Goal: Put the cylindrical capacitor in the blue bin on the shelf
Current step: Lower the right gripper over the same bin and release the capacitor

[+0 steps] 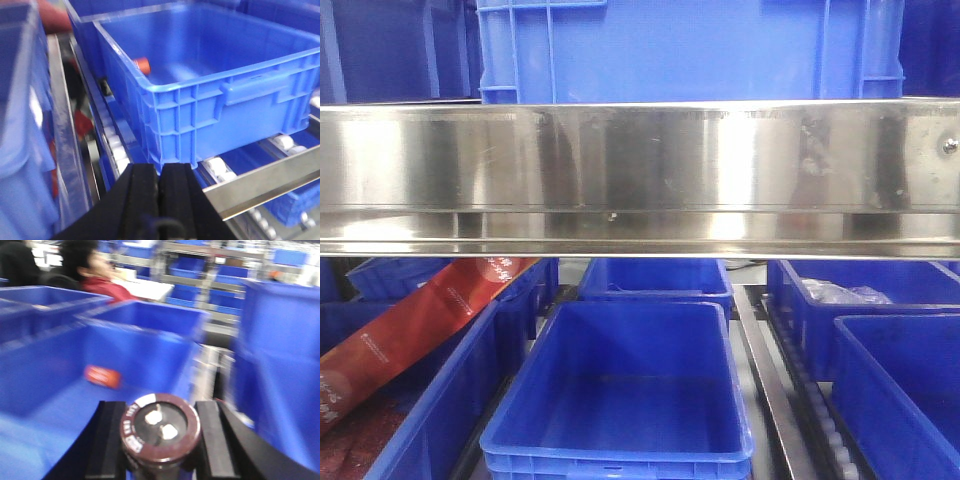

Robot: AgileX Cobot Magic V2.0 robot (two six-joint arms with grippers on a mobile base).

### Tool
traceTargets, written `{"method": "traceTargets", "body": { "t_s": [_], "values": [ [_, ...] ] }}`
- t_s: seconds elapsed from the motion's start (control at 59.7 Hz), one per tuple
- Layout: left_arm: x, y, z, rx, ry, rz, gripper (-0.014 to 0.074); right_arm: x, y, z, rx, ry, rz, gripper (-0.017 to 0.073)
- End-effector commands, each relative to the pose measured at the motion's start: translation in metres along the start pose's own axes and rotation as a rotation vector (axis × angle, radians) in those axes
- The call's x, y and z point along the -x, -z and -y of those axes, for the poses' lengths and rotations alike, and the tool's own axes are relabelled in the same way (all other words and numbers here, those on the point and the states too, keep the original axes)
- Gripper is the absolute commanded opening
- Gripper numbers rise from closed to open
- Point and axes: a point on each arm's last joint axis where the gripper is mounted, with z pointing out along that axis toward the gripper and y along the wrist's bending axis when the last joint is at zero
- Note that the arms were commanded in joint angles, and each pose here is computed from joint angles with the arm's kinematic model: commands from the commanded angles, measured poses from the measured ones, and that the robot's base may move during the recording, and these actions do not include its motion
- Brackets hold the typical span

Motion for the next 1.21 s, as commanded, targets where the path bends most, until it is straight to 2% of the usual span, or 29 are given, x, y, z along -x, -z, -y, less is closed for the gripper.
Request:
{"method": "traceTargets", "body": {
  "t_s": [0.0,0.201,0.335,0.436,0.536,0.687,0.771,0.989,1.072,1.19],
  "values": [
    [-0.014,0.017,0.000,0.007,0.013,0.067,-0.0111,0.014,-0.032,-0.012,0.058,0.000,-0.024,-0.0025],
    [-0.033,0.037,0.001,0.009,0.013,0.105,-0.0111,0.037,-0.104,-0.036,0.134,0.015,-0.139,-0.0025],
    [-0.033,0.037,0.001,0.009,0.013,0.108,-0.0111,0.028,-0.158,-0.043,0.144,0.022,-0.277,-0.0025],
    [-0.032,0.037,0.001,0.009,0.013,0.121,-0.0111,0.008,-0.192,-0.047,0.151,0.030,-0.407,-0.0001],
    [-0.031,0.038,0.001,0.010,0.013,0.137,-0.0111,-0.006,-0.212,-0.050,0.154,0.034,-0.472,0.0108],
    [-0.030,0.038,0.001,0.011,0.013,0.144,-0.0111,-0.025,-0.231,-0.052,0.154,0.036,-0.525,0.0371],
    [-0.030,0.038,0.001,0.011,0.013,0.144,-0.0111,-0.028,-0.232,-0.052,0.155,0.036,-0.537,0.0415],
    [-0.030,0.038,0.001,0.011,0.013,0.146,-0.0111,-0.005,-0.213,-0.050,0.153,0.034,-0.477,0.0401],
    [-0.030,0.038,0.001,0.011,0.012,0.151,-0.0111,0.012,-0.197,-0.047,0.152,0.032,-0.432,0.0316],
    [-0.029,0.038,0.001,0.015,0.008,0.159,-0.0111,0.039,-0.166,-0.043,0.150,0.029,-0.359,0.0103]
  ]
}}
